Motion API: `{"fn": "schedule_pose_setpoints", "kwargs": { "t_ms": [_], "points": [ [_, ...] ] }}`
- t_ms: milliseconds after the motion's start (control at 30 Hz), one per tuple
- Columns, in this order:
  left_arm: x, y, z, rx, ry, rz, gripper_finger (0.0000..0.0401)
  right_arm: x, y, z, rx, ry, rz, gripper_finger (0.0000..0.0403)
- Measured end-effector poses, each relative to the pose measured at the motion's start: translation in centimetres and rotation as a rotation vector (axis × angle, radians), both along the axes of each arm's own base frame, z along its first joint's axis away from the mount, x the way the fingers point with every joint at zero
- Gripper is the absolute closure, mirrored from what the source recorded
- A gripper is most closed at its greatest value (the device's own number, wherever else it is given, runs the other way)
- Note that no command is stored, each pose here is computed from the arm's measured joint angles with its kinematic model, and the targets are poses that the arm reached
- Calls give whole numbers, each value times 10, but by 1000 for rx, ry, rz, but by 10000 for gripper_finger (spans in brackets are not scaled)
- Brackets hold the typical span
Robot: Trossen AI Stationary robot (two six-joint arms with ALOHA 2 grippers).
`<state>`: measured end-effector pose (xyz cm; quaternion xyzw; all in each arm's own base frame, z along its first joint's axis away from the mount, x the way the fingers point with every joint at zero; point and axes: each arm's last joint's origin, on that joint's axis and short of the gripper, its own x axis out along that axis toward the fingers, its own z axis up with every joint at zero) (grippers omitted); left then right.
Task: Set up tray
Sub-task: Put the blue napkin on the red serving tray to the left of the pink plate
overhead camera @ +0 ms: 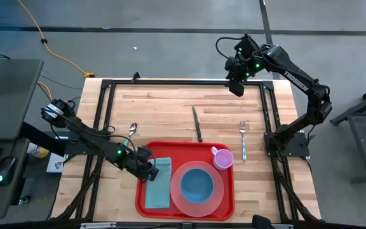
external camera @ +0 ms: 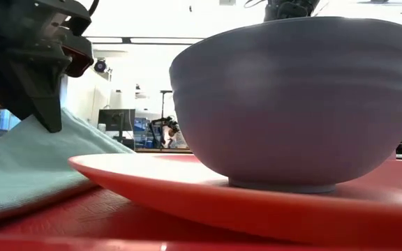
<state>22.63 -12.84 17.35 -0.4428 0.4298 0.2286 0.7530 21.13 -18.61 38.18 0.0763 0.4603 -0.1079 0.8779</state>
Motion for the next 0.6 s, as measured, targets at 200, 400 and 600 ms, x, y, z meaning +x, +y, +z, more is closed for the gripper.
{"fn": "schedule_pose_setpoints", "kwargs": {
  "t_ms": [200, 400, 600],
  "points": [
    [-1, 1, 0, 69, -5, -41, 273, 0, 0, 0, -2, -2, 0, 222],
    [-1, 4, -1, 147, -15, -63, 220, 1, -1, 0, -7, -7, 1, 222],
    [-1, 4, -1, 141, -10, -58, 159, 1, -1, 1, -8, -8, 1, 222]
  ]
}}
